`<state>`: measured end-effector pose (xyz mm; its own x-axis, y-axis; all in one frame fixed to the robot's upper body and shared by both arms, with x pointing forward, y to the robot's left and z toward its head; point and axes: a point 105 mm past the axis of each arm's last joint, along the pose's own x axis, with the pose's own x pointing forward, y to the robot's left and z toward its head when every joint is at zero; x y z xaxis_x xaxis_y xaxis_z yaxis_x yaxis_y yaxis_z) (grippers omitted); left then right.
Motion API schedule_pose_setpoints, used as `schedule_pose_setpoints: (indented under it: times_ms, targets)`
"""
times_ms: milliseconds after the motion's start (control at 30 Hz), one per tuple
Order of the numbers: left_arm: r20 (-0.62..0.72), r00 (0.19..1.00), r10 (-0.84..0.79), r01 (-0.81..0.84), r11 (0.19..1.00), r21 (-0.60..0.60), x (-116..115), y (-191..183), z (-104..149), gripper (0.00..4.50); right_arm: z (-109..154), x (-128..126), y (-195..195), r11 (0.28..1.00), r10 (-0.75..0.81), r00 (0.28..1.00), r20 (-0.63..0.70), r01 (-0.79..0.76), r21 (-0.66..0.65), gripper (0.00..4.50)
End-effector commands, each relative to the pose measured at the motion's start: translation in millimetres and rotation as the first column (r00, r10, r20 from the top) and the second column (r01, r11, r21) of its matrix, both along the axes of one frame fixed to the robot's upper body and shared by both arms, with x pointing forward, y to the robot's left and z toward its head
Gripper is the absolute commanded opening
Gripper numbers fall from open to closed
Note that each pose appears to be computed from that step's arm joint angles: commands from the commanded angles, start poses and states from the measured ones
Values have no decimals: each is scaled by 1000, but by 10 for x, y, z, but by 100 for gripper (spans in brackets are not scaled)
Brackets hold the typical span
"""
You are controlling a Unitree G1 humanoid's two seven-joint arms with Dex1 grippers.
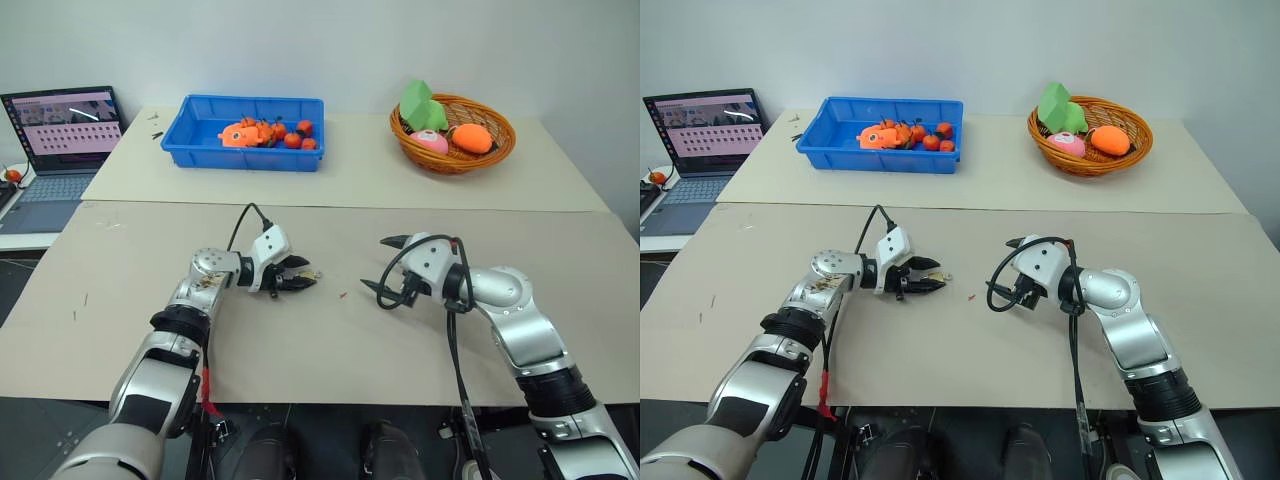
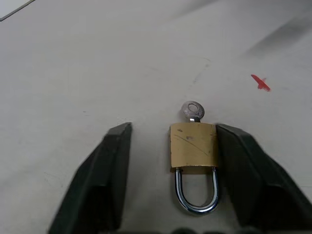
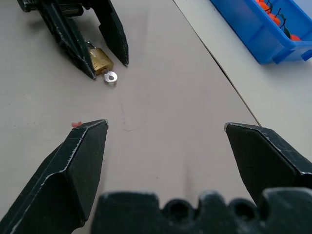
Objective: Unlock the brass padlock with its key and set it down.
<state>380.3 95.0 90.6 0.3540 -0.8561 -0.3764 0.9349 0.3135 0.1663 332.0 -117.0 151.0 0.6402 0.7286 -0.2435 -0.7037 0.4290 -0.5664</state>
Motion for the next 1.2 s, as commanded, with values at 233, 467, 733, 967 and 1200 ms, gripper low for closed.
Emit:
schedule_pose_setpoints:
  times_ms: [233,467,733,967,1200]
  targets:
    - [-49,999,-18,20,999,39,-48,-21,-134,85,152,-4,-21,1000,-8,998,54,7,17,450]
    - [-2,1000,-27,27,1000,6,-30,-30,14,85,131,1,34,1000,2,998,56,-3,8,450]
    - [90,993,-83,83,997,-5,-106,157,550,85,133,5,90,1000,-4,995,95,5,-17,450]
    - [120,985,-124,121,992,36,-305,396,994,85,164,-4,257,987,33,954,297,16,-161,450]
    - [116,987,-107,112,993,-31,-499,452,1365,85,256,-267,519,943,195,737,647,41,-332,450]
